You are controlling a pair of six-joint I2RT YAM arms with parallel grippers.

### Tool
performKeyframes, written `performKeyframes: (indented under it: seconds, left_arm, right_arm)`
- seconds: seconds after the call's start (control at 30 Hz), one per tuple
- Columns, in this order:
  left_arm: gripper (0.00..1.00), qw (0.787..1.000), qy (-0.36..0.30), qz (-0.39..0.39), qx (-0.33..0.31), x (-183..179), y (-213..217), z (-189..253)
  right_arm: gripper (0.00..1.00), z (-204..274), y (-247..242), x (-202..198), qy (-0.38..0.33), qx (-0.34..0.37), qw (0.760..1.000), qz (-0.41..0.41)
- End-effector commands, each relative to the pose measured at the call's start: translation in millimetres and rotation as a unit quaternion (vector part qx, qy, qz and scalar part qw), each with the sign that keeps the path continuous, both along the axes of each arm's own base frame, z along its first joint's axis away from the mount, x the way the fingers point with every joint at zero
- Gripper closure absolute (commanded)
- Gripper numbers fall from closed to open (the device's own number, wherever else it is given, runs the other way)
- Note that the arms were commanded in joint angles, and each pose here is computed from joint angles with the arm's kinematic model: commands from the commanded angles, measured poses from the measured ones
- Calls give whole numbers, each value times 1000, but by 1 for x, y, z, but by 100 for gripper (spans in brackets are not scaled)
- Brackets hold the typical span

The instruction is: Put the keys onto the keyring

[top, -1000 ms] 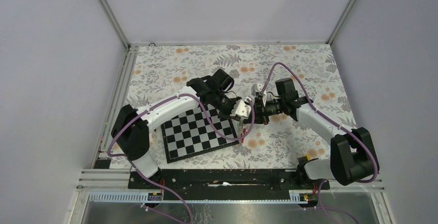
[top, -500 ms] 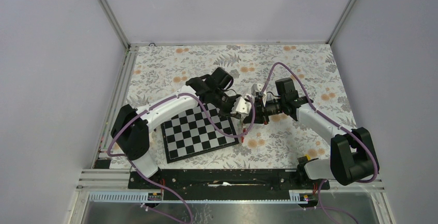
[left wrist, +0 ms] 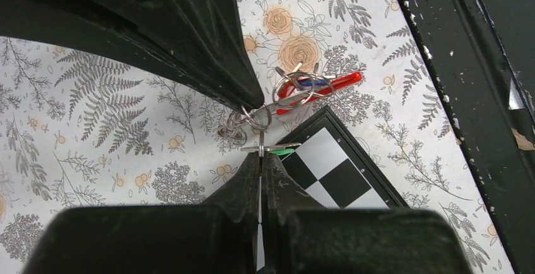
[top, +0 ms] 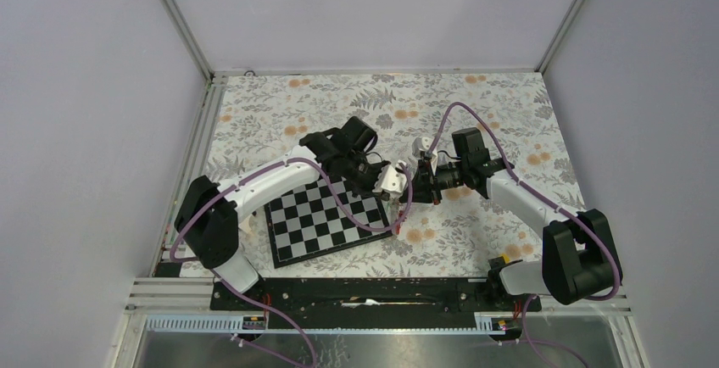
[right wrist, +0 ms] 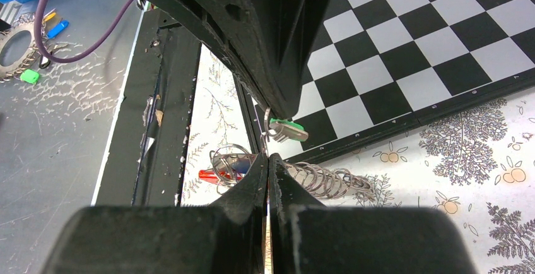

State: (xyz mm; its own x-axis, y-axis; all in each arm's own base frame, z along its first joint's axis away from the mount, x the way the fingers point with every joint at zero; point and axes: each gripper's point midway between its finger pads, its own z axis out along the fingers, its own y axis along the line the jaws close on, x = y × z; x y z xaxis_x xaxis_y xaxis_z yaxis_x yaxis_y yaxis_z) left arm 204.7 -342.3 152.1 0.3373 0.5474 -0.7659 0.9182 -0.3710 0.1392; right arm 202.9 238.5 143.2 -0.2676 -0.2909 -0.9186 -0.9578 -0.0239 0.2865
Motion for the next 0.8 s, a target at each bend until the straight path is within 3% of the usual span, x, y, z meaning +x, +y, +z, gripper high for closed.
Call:
performKeyframes:
  seconds: [0.0, 0.77]
  left_arm:
    - [100, 999, -19, -13, -26, -6, 3, 19]
    - [100, 999, -20, -9, -49, 9, -18, 30]
  right_arm:
    - [100, -5, -2, 7, -9, -23, 1000, -13]
    - [100, -6, -2, 7, -13, -25, 999, -16]
